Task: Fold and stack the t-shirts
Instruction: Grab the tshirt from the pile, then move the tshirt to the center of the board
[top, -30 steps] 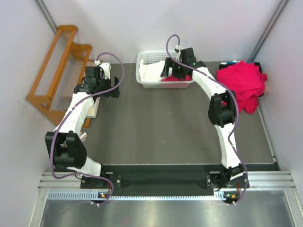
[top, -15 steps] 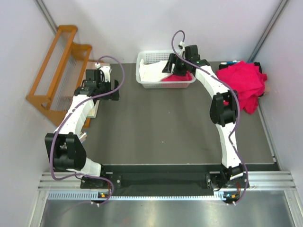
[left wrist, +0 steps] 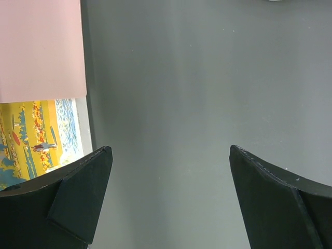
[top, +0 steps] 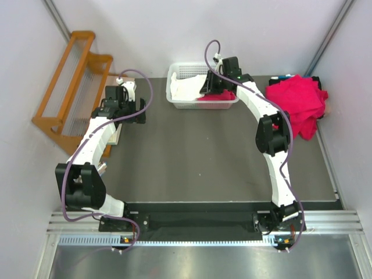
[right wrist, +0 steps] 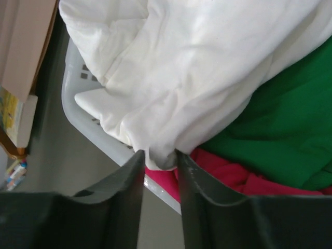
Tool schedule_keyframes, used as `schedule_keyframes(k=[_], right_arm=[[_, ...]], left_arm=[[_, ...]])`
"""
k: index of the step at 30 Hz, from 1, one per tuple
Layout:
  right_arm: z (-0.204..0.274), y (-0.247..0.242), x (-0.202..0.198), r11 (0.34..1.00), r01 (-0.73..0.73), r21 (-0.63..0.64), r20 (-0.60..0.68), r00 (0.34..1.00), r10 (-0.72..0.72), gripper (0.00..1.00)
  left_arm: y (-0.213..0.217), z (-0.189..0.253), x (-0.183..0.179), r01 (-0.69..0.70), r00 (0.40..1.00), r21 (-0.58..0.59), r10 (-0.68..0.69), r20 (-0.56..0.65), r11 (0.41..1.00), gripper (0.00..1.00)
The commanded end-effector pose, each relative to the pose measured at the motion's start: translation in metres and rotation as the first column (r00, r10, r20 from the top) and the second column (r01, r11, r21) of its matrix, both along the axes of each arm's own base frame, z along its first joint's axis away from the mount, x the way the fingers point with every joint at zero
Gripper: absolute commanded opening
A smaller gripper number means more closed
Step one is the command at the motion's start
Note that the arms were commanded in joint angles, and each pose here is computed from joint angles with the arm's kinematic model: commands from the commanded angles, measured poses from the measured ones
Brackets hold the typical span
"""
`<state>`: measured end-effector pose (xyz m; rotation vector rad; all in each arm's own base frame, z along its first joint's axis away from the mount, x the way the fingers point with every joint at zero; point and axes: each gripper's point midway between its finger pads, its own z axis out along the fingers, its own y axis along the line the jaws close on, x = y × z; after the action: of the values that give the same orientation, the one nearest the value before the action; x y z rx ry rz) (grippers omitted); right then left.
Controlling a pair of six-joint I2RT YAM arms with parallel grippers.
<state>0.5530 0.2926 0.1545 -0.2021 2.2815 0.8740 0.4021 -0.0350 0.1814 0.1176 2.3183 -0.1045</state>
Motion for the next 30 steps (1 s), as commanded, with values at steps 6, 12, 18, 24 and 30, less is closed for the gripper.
schedule_keyframes(k=[6,12,18,24,30], right_arm=[[0.024,0.000,-0.010,0.999,-0.025,-0.048,0.060,0.998,0.028,0.05],[0.083,0.002,-0.010,0.999,-0.028,-0.023,0.198,0.980,0.032,0.00],[0.180,0.029,-0.064,0.985,-0.155,-0.079,0.431,0.885,0.174,0.00],[0.244,0.048,-0.150,0.959,-0.264,-0.106,0.535,0.797,0.279,0.00],[0.271,0.044,-0.207,0.942,-0.323,-0.089,0.578,0.754,0.313,0.00]], left_arm=[[0.007,0.014,0.006,-0.029,0.998,0.010,0.028,0.062,1.000,0.99],[0.008,0.010,0.006,-0.032,0.998,0.006,0.031,0.053,0.999,0.99],[0.019,0.011,0.010,-0.071,0.997,-0.116,0.073,0.021,0.991,0.99],[0.045,0.019,0.018,-0.129,0.991,-0.269,0.128,-0.022,0.954,0.99],[0.040,0.019,0.013,-0.108,0.994,-0.323,0.102,-0.036,0.940,0.99]])
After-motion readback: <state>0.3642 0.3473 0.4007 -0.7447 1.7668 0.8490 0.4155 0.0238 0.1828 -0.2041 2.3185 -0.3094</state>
